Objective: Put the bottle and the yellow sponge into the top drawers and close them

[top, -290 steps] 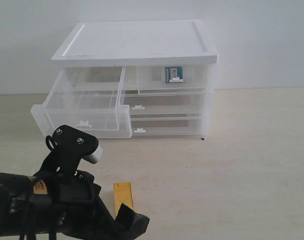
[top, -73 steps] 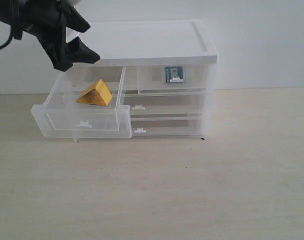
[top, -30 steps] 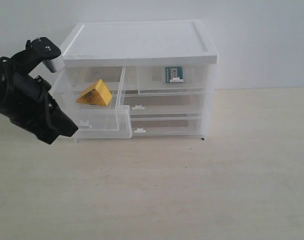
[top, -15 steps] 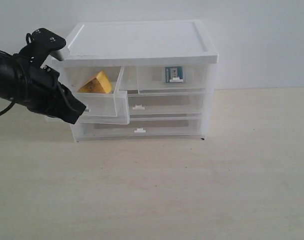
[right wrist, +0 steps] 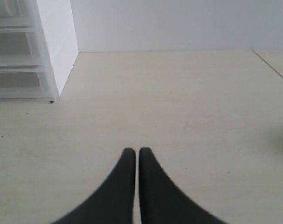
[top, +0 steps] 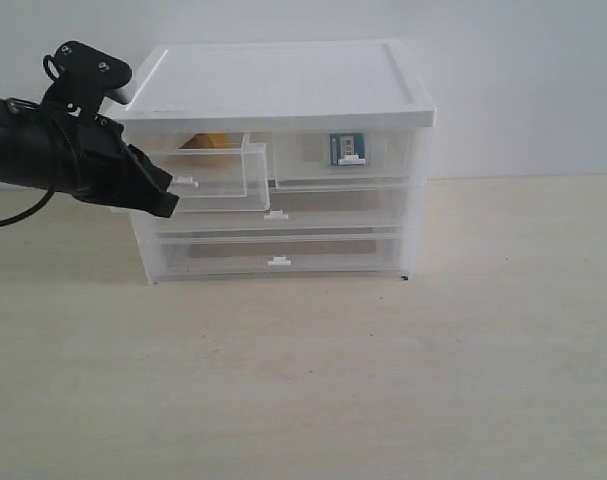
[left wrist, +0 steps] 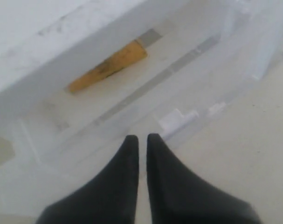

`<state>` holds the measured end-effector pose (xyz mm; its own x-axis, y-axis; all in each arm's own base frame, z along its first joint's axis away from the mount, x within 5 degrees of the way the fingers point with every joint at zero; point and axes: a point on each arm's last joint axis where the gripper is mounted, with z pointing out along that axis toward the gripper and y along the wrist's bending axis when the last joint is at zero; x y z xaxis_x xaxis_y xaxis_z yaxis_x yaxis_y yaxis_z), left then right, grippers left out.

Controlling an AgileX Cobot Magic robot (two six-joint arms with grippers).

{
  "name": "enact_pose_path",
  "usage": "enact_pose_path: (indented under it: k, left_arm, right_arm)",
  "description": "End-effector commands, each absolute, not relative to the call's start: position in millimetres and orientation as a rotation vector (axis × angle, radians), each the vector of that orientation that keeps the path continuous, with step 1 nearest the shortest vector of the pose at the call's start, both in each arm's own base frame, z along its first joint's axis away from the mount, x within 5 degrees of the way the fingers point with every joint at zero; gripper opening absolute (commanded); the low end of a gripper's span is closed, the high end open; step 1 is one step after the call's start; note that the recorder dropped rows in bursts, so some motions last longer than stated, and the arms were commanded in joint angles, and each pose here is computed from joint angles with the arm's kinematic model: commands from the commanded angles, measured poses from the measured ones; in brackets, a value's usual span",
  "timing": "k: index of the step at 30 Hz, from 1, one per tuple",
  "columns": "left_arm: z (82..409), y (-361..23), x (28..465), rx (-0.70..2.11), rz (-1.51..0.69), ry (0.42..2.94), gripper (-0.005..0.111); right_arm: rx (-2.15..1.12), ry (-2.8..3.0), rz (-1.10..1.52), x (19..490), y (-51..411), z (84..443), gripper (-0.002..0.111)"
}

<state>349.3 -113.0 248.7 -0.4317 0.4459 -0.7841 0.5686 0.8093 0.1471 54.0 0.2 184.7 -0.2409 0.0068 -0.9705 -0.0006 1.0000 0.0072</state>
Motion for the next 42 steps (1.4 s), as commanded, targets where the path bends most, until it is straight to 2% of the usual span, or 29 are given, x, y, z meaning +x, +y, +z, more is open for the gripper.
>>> enact_pose_path:
  k: [1,12,18,28,36,42]
  left_arm:
    - [249.1,-110.9,362.3,0.686,-0.118,2.063,0.004]
    - [244.0,-115.8,389.4,0.643,-0.100,2.046,0.004]
    - [245.1,-118.1,386.9,0.664,-0.136,2.059,0.004]
    - [285.2,-122.7,349.7,0.675,-0.367,2.143,0.004]
    - [319.0,-101.6,307.3,0.648,-0.258,2.310,0.004]
    - [337.3,-89.1,272.8,0.511,-0.263,2.265,0.004]
  right_arm:
    - [-0.001,1.805,0.002,54.0,0.2,184.2,0.000]
    - [-0.001,1.805,0.002,54.0,0.2,184.2,0.000]
    - [0.004,1.807,0.006,53.9,0.2,184.0,0.000]
    - [0.004,1.807,0.006,53.9,0.2,184.0,0.000]
    - [0.004,1.807,0.006,53.9,0.2,184.0,0.000]
    - [0.004,1.807,0.006,53.9,0.2,184.0,0.000]
